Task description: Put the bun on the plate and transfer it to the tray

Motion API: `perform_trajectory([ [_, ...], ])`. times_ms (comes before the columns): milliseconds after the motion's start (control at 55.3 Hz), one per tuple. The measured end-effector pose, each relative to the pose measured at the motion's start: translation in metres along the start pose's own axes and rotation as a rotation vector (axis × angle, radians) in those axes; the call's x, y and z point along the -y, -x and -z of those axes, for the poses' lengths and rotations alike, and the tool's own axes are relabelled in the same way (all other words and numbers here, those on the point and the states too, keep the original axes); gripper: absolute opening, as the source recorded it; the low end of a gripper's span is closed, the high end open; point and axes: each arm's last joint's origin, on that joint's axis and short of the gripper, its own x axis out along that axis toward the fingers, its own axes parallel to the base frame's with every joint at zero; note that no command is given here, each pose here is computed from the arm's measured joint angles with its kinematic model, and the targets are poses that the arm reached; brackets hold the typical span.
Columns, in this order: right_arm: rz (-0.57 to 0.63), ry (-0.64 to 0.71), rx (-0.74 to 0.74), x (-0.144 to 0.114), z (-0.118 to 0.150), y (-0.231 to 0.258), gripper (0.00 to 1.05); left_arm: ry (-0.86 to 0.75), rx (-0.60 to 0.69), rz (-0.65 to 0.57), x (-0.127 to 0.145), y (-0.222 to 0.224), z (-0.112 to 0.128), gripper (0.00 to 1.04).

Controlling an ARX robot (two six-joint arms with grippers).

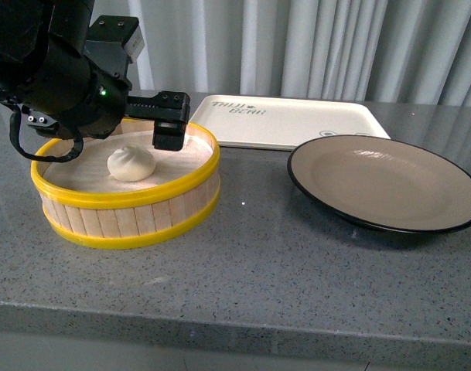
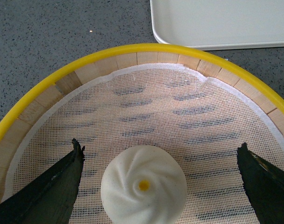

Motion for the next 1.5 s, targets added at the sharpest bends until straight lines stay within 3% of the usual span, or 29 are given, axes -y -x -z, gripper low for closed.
perform_trajectory([
  [1158,0.000,0.000,0.000,0.000,0.000,0.000,0.96,0.050,-0.059,-0.034,0.000,-0.012,0.013,0.98],
  [1502,0.000,0.000,0.000,0.000,0.000,0.000,0.96,0.051,-0.049,-0.032,0.001,-0.012,0.011,0.49],
])
